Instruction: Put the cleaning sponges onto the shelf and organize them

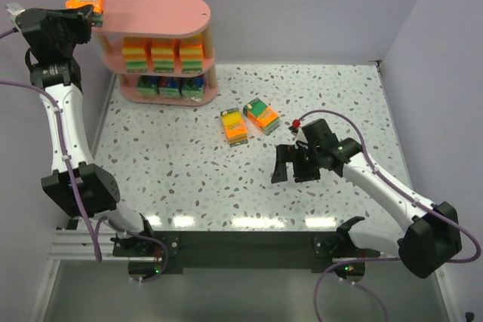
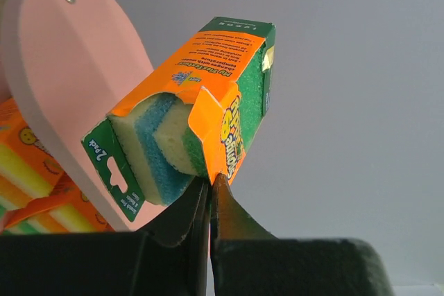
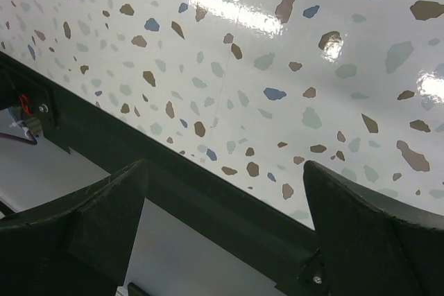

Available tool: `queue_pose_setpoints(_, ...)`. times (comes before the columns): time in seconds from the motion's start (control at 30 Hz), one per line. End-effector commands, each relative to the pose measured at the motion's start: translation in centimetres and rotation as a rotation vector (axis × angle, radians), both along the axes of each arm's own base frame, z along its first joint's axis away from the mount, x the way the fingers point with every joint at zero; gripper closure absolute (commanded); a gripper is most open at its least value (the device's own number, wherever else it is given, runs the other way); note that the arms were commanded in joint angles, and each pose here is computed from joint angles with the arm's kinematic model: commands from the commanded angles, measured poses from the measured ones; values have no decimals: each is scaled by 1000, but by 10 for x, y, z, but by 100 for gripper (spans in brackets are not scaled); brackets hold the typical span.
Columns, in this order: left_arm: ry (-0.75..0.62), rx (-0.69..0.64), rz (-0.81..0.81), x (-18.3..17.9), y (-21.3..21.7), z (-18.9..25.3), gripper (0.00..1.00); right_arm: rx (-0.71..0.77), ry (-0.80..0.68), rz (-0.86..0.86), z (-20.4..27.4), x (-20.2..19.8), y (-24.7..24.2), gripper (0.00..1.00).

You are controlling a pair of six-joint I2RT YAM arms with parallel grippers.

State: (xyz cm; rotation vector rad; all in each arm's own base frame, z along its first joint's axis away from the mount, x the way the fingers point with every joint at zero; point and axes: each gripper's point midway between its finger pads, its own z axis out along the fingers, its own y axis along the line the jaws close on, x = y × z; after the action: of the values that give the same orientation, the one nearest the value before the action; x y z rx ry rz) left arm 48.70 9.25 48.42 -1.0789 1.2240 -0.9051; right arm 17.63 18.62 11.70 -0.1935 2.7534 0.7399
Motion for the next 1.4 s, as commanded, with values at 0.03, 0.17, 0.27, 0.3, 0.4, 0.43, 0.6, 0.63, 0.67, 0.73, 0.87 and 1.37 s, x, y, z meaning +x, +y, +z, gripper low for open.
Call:
queue_pose_setpoints(0.03,39,-55,-83,0,2,-12,100,28,-47,19,14,15,8,3)
queue_pose_setpoints(0.17,66,-79,-81,5,7,-27,100,37,-47,22,15,16,10,3)
queue_pose_setpoints(0.27,77,-107,-101,12,8,-35,100,37,-43,21,13,15,10,3)
queue_pose_setpoints(0.3,87,-120,-103,18,10,-42,100,38,-46,21,13,14,10,3)
queue_pose_setpoints(0.4,81,-136,-103,27,14,-45,100,37,-44,19,12,13,9,3)
queue_pose_setpoints(0.43,78,-142,-101,29,15,-44,100,39,-43,21,12,12,9,3)
queue_pose_setpoints(0.6,60,-173,-110,43,15,-45,100,40,-44,19,13,13,9,3)
queue_pose_setpoints(0.63,50,-177,-111,45,15,-43,100,40,-45,22,13,13,9,3)
queue_pose_setpoints(0.67,43,-192,-111,47,15,-41,100,39,-44,22,13,13,9,3)
queue_pose_setpoints(0.73,34,-192,-111,50,14,-38,100,37,-46,20,14,13,9,3)
queue_pose_setpoints(0.87,38,-195,-123,59,12,-34,100,35,-53,12,15,12,6,3)
queue_pose_setpoints(1.37,20,-168,-95,56,10,-22,60,31,-55,13,14,10,5,3)
